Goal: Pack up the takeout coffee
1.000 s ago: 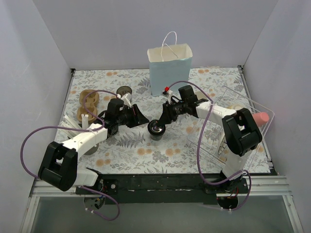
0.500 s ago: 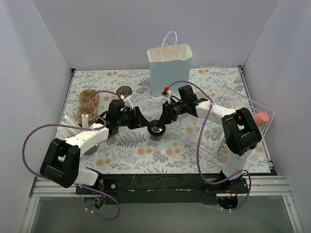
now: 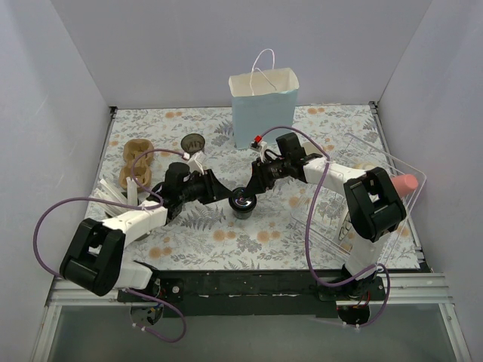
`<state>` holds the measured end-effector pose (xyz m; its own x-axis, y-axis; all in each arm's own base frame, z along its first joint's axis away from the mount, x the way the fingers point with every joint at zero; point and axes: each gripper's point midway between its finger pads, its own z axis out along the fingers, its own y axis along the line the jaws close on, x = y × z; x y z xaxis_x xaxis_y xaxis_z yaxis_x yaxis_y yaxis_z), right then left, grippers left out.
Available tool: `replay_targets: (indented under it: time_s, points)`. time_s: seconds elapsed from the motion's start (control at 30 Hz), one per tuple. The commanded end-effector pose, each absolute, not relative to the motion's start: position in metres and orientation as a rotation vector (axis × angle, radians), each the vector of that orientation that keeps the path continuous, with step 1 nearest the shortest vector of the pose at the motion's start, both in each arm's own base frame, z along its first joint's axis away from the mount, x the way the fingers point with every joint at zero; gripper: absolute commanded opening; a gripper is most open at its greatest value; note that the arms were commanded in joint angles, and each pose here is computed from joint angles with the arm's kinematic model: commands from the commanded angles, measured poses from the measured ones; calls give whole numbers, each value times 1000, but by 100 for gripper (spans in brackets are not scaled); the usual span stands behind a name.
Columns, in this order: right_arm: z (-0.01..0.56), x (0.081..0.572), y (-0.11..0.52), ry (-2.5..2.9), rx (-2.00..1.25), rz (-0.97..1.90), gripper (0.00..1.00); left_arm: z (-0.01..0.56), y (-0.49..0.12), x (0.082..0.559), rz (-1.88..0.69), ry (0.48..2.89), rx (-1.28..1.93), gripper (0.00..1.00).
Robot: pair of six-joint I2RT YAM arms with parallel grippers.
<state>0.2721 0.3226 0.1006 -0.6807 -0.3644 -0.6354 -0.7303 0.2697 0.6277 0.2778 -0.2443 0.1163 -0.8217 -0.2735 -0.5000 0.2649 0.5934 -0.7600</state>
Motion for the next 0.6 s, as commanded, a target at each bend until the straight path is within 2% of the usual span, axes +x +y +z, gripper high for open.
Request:
replay_targets:
  time_s: [0.0, 0.07, 0.17, 0.37, 0.57]
  points:
    - [0, 229, 271, 2621, -985, 1112, 33, 78, -223, 257, -1052, 2412, -94, 33]
    - [1, 229, 271, 2618, -983, 1112, 33, 100, -229, 267, -1080, 2363, -66, 40]
    - [2, 229, 270, 2616, -983, 1112, 33, 129, -233, 280, -1088, 2308, -30, 41]
    - [5, 230, 272, 2610, -983, 1116, 33, 140, -225, 285, -1028, 2299, -22, 34]
    - [5, 230, 272, 2608, -980, 1119, 33, 135, -229, 280, -1068, 2304, 7, 32]
